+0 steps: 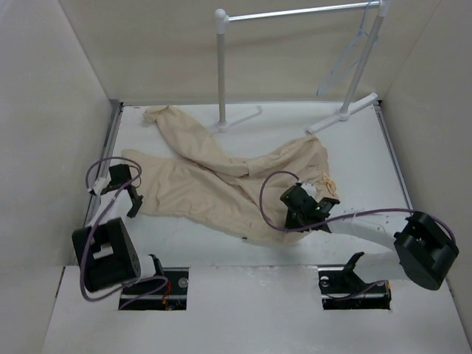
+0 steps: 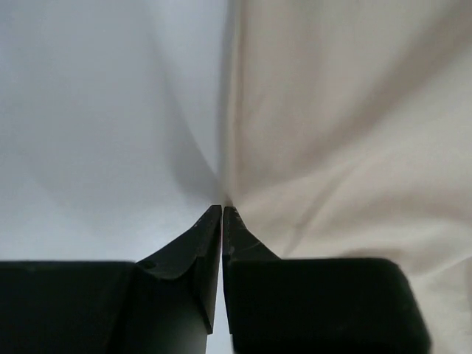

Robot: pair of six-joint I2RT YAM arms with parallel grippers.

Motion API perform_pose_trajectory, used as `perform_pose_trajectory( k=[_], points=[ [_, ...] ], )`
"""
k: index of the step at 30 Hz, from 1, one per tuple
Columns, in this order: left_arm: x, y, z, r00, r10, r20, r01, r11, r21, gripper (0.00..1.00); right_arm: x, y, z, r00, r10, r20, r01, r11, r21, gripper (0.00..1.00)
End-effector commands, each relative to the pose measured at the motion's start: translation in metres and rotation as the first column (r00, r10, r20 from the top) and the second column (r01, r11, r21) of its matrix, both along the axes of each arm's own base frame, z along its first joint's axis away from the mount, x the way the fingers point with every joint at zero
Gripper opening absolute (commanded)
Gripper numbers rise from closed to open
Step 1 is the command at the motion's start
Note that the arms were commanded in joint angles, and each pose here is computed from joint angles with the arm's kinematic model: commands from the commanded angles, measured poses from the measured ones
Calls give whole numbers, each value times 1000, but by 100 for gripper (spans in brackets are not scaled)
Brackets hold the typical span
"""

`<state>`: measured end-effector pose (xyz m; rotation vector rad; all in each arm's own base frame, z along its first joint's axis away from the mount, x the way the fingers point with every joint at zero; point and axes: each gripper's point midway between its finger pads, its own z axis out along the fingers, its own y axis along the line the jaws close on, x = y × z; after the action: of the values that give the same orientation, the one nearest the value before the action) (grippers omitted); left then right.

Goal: Place the trousers on the hanger
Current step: Flatten out the trousers at the center of the board.

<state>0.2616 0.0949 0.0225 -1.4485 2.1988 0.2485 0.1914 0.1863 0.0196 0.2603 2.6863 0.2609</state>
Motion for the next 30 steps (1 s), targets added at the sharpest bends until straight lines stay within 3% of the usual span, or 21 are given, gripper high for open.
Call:
perform_pose_trajectory(
  k=[1, 4, 7, 8, 10, 13, 15, 17, 21, 23, 26, 30],
  points=[
    [-59, 5, 14, 992, 121, -24, -122, 992, -13, 3, -55, -2, -15, 990, 17, -137, -13, 1000, 29, 13],
    [-97, 2, 31, 985, 170, -10, -170, 985, -17, 6, -93, -1, -10, 981, 51, -188, -40, 997, 65, 12],
    [-95, -4, 48, 990, 136, 46, -136, 991, -15, 25, -107, -1, 9, 981, 78, -179, -60, 993, 103, 14],
    [-86, -6, 58, 990, 118, 78, -116, 993, -19, 32, -99, 0, 21, 986, 72, -147, -55, 991, 118, 18],
    [-66, -5, 89, 982, 90, 165, -91, 996, -6, 42, -68, -7, 52, 998, 36, -55, -29, 991, 128, 37],
    [-31, -7, 140, 955, 36, 295, -46, 999, 25, 44, -16, -17, 104, 994, -7, 110, -8, 991, 134, 61],
    [5, -22, 161, 931, -42, 363, 36, 999, 23, 44, 18, -23, 131, 979, -41, 199, 13, 990, 142, 66],
    [47, -46, 169, 903, -132, 408, 136, 991, 19, 42, 43, -22, 152, 964, -56, 260, 10, 985, 174, 62],
    [125, -88, 152, 880, -240, 409, 274, 961, -27, 33, 67, -9, 180, 939, -38, 341, -34, 979, 203, 30],
    [160, -100, 135, 877, -263, 403, 317, 946, -72, 31, 64, 2, 181, 938, -9, 347, -67, 977, 204, 24],
    [204, -107, 114, 874, -287, 393, 352, 930, -103, 37, 53, 13, 173, 944, 17, 330, -92, 973, 214, 26],
    [234, -107, 82, 892, -280, 356, 351, 924, -153, 44, 40, 21, 160, 953, 14, 302, -90, 967, 238, 43]
  ],
)
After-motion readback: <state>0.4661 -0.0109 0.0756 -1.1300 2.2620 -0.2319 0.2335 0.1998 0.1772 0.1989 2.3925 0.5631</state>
